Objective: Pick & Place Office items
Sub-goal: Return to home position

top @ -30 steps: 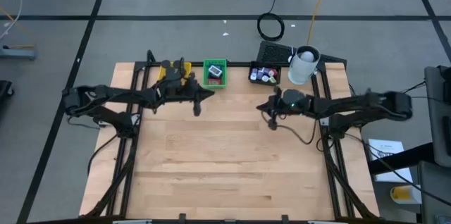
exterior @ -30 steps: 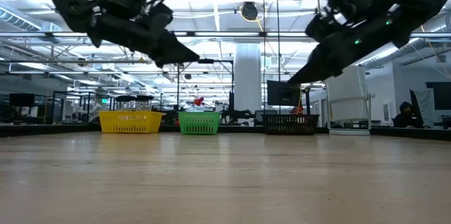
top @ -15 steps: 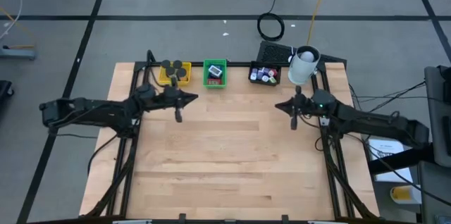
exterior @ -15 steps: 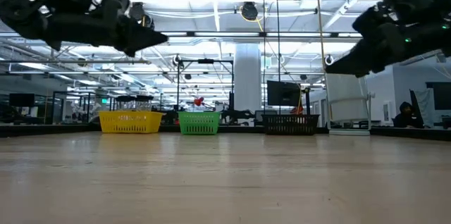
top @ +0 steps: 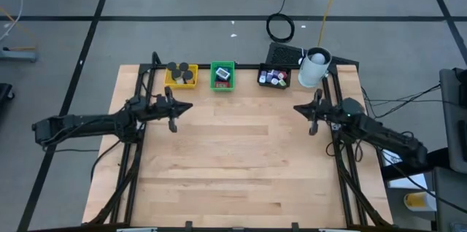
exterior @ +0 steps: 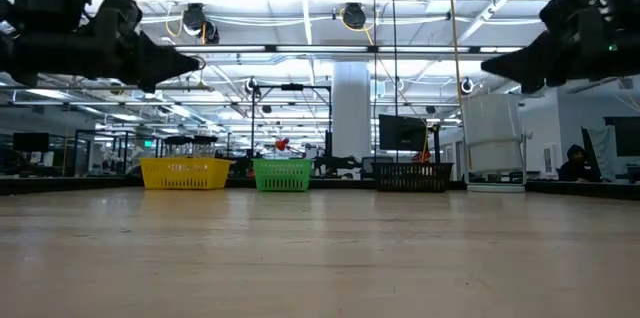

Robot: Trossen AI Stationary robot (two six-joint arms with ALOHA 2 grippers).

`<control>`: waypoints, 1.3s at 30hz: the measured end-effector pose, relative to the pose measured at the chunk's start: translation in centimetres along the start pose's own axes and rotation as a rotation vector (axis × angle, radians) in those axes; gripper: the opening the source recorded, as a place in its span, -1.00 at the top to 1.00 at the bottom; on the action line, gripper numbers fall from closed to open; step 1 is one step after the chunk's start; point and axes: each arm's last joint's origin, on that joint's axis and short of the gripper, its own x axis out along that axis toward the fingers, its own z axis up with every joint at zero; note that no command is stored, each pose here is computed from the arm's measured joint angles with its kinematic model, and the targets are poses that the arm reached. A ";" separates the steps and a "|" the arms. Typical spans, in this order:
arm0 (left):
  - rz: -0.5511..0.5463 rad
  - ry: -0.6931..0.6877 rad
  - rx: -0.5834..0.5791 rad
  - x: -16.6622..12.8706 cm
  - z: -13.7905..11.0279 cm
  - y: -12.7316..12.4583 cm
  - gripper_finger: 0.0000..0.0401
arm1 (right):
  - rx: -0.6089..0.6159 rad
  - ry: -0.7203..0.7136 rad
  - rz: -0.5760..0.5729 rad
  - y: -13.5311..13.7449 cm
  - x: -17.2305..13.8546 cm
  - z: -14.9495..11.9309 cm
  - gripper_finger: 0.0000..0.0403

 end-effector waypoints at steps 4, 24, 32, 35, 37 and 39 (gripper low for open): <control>-0.004 0.005 0.001 -0.6 0.2 -0.2 0.96 | -0.025 -0.025 -0.001 0.1 -0.3 0.1 1.00; 0.132 0.019 -0.013 -3.1 0.4 -2.1 0.97 | 0.049 -0.086 -0.054 0.1 -0.2 0.3 1.00; 0.089 -0.045 -0.032 -4.3 0.9 -2.9 0.97 | 0.052 -0.095 -0.073 0.5 -0.1 0.3 1.00; 0.123 -0.022 -0.015 -4.4 0.7 -3.3 0.98 | 0.000 -0.118 -0.167 0.4 -0.2 0.6 1.00; 0.150 -0.013 -0.014 -4.5 0.7 -3.5 0.99 | -0.026 -0.153 -0.181 0.3 -0.2 0.9 1.00; 0.153 -0.010 -0.015 -4.5 0.7 -3.6 0.96 | -0.048 -0.178 -0.184 0.3 -0.3 1.2 1.00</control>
